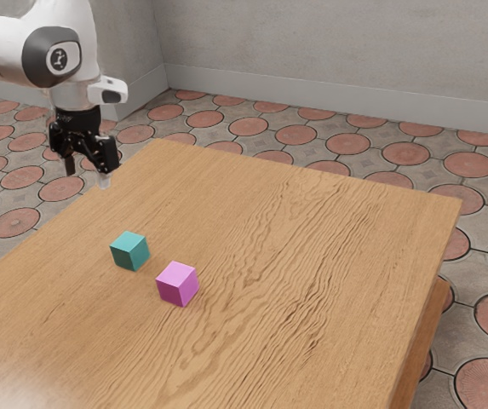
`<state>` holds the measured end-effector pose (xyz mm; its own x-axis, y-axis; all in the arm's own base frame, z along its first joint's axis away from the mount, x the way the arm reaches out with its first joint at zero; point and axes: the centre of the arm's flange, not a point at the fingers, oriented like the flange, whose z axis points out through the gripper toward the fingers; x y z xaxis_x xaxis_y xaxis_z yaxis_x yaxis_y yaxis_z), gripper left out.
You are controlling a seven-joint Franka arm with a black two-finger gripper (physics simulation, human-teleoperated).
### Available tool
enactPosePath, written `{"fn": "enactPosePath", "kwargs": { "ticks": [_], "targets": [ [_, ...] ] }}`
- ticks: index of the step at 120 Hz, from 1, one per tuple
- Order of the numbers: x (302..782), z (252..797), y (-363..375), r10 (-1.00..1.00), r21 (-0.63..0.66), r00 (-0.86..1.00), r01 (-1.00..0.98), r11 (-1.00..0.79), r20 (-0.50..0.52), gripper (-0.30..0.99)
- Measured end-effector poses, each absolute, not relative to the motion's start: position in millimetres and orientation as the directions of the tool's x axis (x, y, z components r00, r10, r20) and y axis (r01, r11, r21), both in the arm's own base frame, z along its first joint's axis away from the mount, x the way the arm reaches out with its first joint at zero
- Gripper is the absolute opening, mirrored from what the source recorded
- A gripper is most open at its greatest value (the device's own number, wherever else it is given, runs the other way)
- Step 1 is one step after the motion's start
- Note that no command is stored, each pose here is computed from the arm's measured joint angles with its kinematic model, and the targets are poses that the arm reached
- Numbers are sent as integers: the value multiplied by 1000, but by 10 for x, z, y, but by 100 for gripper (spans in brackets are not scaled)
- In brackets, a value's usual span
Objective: Pick up the blue block with one arm, and put the blue block on the pink block with one arm
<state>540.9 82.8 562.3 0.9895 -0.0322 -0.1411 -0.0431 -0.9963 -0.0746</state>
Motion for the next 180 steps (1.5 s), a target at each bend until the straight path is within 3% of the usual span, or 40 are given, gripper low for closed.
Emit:
{"fn": "enactPosePath", "kwargs": {
  "ticks": [19, 52, 112, 167, 180],
  "targets": [
    [5595, 4788, 920, -27, -50, 983, -37, -998, -180, 69],
    [5664, 3915, 1274, 57, -55, 983, 48, -997, -177, 69],
    [6168, 2998, 1556, 149, -56, 972, 141, -988, -180, 69],
    [6415, 2605, 1564, 167, -67, 970, 158, -985, -178, 69],
    [6434, 2536, 1562, 173, -67, 968, 163, -984, -182, 59]
  ]
}}
